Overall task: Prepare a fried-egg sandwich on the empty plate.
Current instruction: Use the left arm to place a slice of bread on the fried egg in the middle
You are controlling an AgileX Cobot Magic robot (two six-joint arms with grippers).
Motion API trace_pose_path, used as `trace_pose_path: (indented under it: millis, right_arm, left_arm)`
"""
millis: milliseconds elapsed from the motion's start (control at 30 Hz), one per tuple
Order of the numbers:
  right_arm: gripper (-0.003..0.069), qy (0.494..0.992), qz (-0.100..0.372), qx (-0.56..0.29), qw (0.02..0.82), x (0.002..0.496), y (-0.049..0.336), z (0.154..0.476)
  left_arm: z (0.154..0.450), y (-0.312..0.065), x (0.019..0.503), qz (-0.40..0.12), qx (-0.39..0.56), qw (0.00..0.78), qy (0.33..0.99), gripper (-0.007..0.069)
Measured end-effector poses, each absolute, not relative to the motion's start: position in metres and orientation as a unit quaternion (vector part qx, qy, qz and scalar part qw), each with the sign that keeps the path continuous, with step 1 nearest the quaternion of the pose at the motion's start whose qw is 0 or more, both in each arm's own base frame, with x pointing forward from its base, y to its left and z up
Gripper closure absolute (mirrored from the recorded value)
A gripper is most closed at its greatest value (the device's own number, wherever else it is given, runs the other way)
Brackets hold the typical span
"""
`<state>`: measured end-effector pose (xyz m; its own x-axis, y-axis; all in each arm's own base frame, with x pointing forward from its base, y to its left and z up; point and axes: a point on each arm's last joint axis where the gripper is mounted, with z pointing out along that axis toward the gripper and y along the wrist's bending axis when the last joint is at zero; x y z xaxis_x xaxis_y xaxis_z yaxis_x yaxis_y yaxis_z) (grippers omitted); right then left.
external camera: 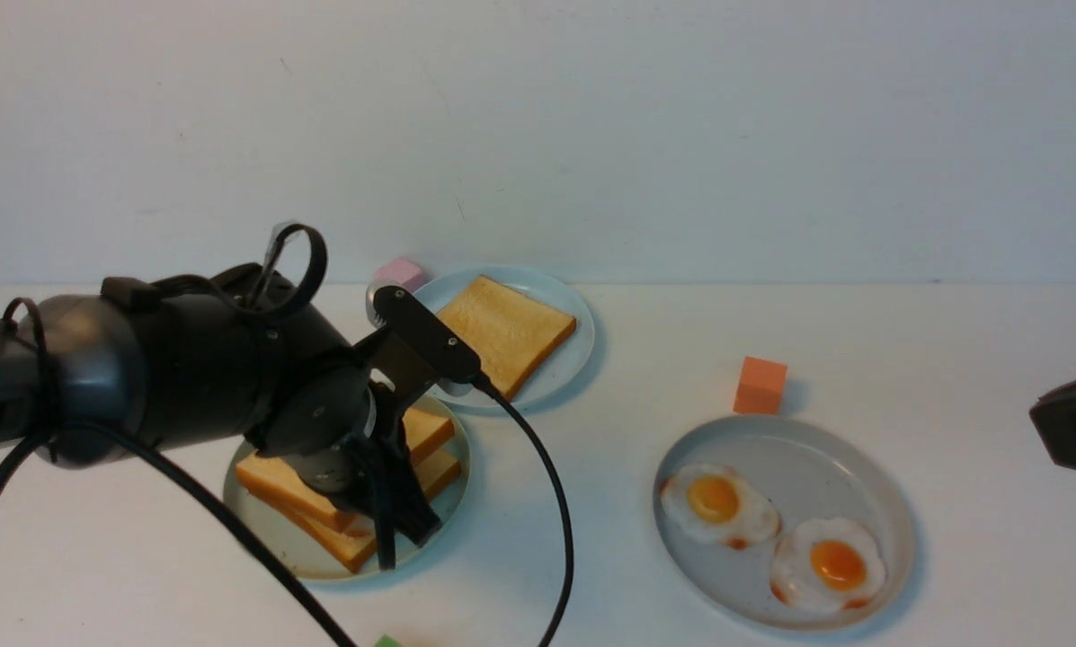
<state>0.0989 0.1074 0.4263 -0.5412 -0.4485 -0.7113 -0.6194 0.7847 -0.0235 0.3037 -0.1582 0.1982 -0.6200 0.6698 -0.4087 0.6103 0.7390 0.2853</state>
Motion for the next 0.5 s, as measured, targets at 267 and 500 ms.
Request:
trace_pose_path:
  millis: [267, 500]
  right_arm:
    - [0.0624, 0.869, 0.118, -0.307, 0.371, 0.0992, 0.1079, 0.4268]
    - [0.0622, 0.868, 0.118, -0.307, 0.372, 0.0993, 0.1079, 0.4269]
  left_arm:
    - [0.198, -0.1587, 0.3032, 0.054, 0.352, 0.25, 0.901, 0.0521]
    - [0.198, -0.1588, 0.3032, 0.054, 0.351, 0.249, 0.901, 0.0346]
